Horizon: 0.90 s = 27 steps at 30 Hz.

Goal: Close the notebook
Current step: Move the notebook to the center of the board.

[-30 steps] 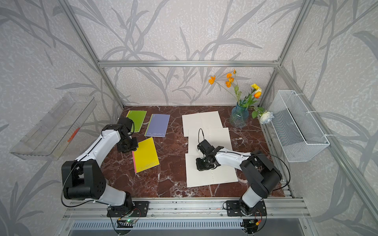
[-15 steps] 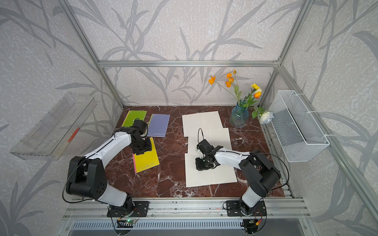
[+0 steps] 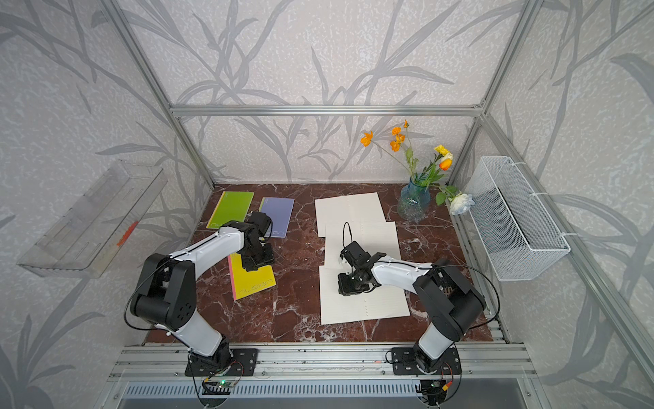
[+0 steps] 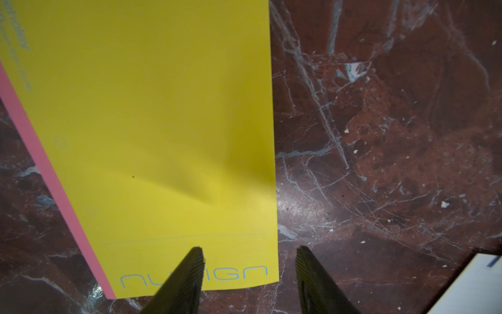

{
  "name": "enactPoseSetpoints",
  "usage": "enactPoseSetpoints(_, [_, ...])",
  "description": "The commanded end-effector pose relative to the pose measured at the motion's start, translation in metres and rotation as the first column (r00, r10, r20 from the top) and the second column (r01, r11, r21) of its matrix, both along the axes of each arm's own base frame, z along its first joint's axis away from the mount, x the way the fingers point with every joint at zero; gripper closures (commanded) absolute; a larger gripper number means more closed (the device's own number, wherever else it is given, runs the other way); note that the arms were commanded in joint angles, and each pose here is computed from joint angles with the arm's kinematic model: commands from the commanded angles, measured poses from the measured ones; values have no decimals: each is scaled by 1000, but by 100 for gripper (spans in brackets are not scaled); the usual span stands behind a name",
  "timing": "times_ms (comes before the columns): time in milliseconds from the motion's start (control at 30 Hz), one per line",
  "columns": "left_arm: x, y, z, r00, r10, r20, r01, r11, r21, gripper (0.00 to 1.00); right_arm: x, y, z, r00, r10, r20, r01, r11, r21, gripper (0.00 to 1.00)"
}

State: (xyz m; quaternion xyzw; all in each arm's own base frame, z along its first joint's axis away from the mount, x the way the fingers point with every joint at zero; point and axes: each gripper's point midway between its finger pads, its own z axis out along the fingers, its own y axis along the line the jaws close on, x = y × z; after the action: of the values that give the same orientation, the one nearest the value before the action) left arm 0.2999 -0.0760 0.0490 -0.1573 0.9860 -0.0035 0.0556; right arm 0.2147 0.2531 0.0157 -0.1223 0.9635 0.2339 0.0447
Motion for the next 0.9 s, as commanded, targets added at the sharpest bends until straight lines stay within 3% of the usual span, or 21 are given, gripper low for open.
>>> enactPoseSetpoints(0, [1, 3, -6, 1000, -8, -16, 9, 999, 48, 44, -27, -30, -37, 994, -2, -108, -12, 991, -133, 79])
enactPoseSetpoints(400, [2, 4, -16, 996, -45, -78, 53, 992, 110, 44, -27, -37, -41, 993, -17, -117, 2, 991, -132, 78])
enactPoseSetpoints(867, [-5, 28, -11, 982, -71, -173, 115, 960, 256, 44, -26, -41, -42, 992, -30, -119, 15, 992, -126, 78])
